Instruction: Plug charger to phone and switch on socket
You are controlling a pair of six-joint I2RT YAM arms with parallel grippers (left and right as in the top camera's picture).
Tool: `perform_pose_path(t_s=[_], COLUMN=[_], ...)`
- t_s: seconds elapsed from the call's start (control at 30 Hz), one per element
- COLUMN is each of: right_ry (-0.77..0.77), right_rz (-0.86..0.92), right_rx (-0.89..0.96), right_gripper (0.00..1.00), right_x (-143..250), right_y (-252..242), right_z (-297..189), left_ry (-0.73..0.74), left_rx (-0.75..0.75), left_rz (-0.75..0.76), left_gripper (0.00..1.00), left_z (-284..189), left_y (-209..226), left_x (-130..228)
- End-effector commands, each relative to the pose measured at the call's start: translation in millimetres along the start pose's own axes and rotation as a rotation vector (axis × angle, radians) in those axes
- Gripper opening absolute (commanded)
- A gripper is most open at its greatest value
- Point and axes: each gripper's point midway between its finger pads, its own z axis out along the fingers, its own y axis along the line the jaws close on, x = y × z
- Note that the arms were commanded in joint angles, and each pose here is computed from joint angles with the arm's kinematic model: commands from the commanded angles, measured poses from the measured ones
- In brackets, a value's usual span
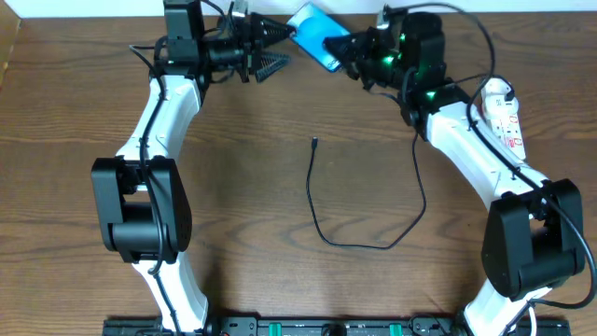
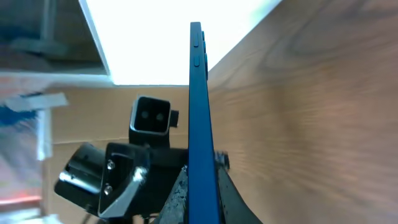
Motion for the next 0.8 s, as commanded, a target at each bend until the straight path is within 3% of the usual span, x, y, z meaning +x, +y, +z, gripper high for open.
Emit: perform_pose_path(t_s=[0.0, 0.17, 0.37, 0.53, 0.67, 0.77], right_ry=[0.066, 0.074, 0.069, 0.051, 0.049, 0.05], right_rz=[0.173, 0.197, 0.268, 0.284, 0.297, 0.297], right_rx=[-0.052, -0.091, -0.083, -0.075, -0.074, -0.075], right_gripper=[0.01, 0.01, 0.01, 0.01, 0.01, 0.01], right_x=[26, 36, 45, 48, 48, 49], right_y=[28, 41, 42, 41, 41, 41], right_z=[4, 10, 16, 20, 21, 21], left_ry=[-0.112, -0.165, -0.149, -0.148, -0.141, -0.14], left_rx=[0.017, 0.002, 0.007, 0.011, 0.012, 0.011], left_rz=[-0.056, -0.082, -0.106, -0.165, -0.165, -0.165], left_gripper=[0.68, 0.6, 0.59, 0.41, 0.33, 0.1], left_z=[-6, -3, 4, 4, 5, 6], left_y=[-23, -20, -23, -22, -23, -23], left_x=[-19, -27, -22, -22, -20, -19])
